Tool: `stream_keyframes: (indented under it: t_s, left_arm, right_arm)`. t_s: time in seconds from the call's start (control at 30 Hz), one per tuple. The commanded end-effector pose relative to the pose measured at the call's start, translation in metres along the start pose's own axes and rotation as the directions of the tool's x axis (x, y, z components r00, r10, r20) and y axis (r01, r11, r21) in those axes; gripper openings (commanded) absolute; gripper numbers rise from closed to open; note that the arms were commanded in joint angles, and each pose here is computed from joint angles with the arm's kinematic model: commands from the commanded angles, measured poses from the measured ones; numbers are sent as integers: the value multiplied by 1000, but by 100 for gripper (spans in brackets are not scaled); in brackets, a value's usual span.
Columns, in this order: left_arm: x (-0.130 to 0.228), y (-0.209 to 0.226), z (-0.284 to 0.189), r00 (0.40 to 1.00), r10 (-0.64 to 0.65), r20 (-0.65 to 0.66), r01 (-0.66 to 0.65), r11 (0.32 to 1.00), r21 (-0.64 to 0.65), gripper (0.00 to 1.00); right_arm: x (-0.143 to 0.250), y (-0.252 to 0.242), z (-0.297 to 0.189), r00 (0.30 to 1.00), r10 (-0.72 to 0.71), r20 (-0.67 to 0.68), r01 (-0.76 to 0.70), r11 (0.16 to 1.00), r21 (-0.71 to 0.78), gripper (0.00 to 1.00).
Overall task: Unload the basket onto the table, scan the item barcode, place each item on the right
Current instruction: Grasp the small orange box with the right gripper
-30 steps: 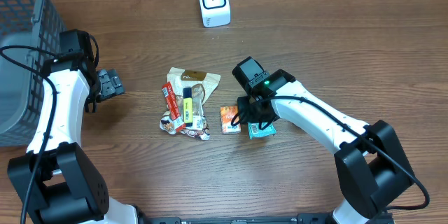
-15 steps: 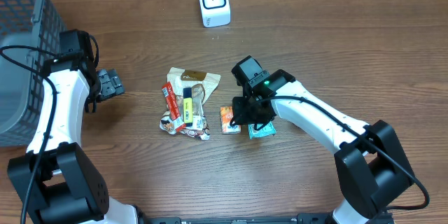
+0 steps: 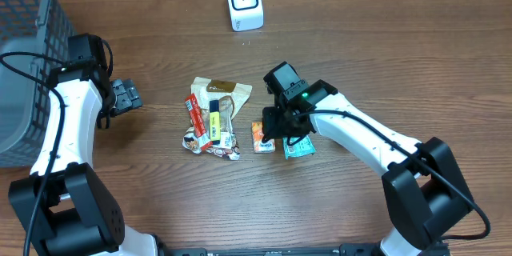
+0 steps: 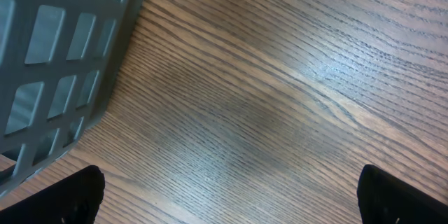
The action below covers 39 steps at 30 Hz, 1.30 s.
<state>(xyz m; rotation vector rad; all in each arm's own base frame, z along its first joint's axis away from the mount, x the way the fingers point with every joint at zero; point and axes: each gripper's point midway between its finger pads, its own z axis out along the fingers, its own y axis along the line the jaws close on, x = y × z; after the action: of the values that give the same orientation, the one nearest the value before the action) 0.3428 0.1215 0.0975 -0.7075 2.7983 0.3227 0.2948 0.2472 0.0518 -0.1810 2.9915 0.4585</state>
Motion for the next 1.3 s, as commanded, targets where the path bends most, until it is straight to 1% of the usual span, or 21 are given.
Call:
stream_keyframes:
  t_s: [0.0,0.13,0.33,0.73,1.1,1.13,1.2,1.23,1.27]
  left_arm:
    - [-8,3,-10,999,4,36,-4,1000,-5,100]
    - [-8,3,-10,999,4,36,-4,1000,-5,100]
    - [-8,3,-10,999,4,36,-4,1000,-5,100]
    - [-8,3,-10,999,4,36,-4,1000,-5,100]
    - [-8,3,-10,999,4,36,-4,1000,-5,100]
    - [-8,3,-10,999,4,36,-4,1000,-5,100]
    - [-8,3,-10,999,4,36,-4,1000,-5,100]
    - [-8,3,-10,999,4,36,-4,1000,-5,100]
    - [-8,3,-10,999,4,36,-4,1000,-5,100]
  right_arm:
    - [10,-6,10,999,28,-16,-28,1000,1,38]
    - [13,-9,20,998,61,-3,-61,998,-12,31]
    - [21,-13,34,995,101,-4,-101,994,-40,27]
    - [16,-7,35,995,95,19,-94,993,-68,27]
    - [20,-11,48,992,124,-11,-125,991,-53,26]
    - [19,-11,49,992,124,-12,-125,991,-57,25]
    - [19,-9,49,992,122,-15,-123,990,-69,19]
    - [20,-8,49,992,122,-17,-123,990,-72,18]
    - [21,-5,49,992,121,-29,-123,988,-88,13]
